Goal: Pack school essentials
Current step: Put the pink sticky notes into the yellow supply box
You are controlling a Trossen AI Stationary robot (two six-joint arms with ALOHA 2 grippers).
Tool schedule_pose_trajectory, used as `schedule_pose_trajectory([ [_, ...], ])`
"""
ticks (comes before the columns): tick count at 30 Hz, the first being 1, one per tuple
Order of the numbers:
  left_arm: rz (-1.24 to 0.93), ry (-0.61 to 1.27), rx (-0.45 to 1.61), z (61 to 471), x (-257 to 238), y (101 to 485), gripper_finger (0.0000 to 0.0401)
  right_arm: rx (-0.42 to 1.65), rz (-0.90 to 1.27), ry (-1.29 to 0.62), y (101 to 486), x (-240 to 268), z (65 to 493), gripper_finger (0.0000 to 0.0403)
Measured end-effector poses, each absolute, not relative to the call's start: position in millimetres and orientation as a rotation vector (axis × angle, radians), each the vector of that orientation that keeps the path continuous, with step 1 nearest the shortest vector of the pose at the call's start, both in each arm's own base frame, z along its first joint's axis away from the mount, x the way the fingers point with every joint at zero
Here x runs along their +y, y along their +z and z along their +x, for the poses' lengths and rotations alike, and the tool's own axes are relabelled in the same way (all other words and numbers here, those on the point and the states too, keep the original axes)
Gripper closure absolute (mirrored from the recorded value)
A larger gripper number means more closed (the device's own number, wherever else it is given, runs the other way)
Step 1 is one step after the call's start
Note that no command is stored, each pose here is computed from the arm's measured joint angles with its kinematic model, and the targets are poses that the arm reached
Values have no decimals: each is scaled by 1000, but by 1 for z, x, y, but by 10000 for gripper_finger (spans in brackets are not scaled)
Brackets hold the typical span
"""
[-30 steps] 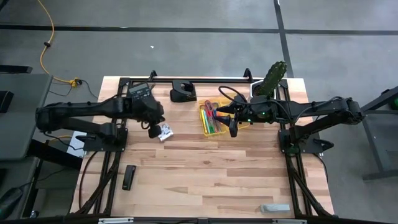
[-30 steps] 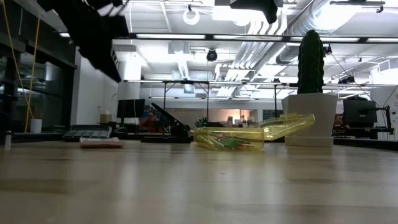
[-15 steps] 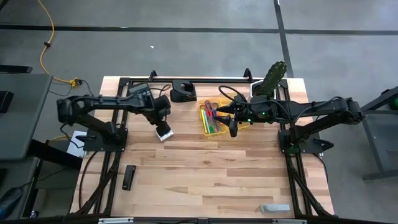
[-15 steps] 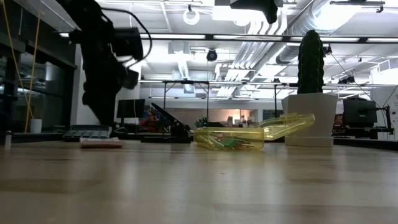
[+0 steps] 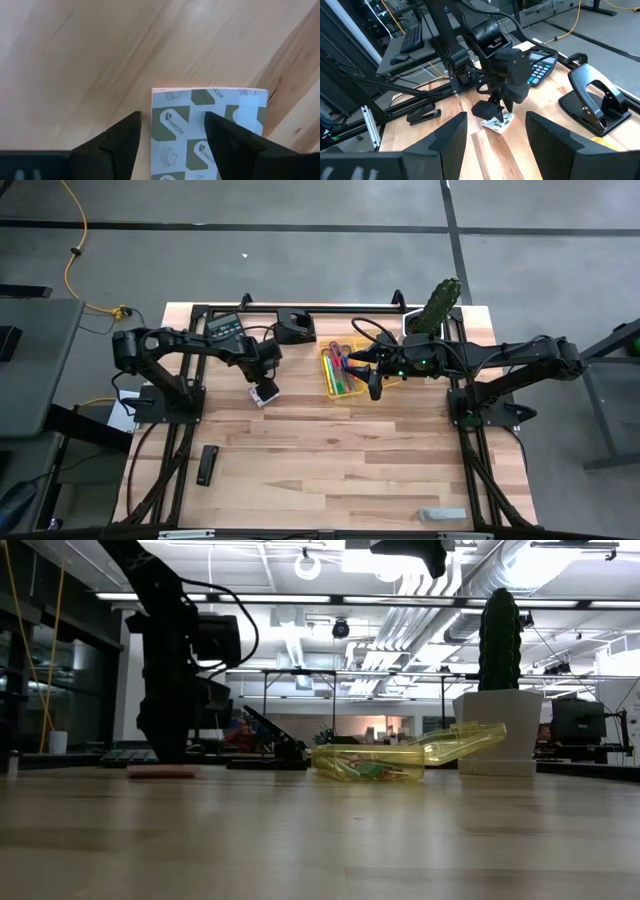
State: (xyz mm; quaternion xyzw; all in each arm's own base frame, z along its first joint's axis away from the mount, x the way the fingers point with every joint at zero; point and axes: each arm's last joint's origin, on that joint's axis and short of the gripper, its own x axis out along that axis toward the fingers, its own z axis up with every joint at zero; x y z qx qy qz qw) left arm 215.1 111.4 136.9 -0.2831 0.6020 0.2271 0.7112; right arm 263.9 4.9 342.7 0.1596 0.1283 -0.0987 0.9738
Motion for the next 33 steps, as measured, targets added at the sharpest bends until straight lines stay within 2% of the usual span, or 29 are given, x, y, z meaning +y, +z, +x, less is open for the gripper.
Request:
schedule_pose_trajectory([
  [2, -622, 512, 1340, 215, 112, 136, 207, 258, 321, -205, 343, 5, 264, 208],
  [5, -602, 533, 1342, 215, 112, 136, 248, 256, 320, -212, 343, 5, 264, 208],
  [11, -548, 516, 1352, 215, 113, 137, 378, 257, 320, -212, 343, 5, 264, 208],
  [12, -544, 508, 1350, 215, 113, 138, 389, 257, 320, -212, 343, 5, 264, 208],
  [19, -538, 479, 1263, 210, 112, 157, 399, 261, 307, -214, 342, 5, 264, 208],
  [33, -507, 438, 912, 180, 102, 227, 401, 266, 300, -213, 342, 4, 264, 208],
])
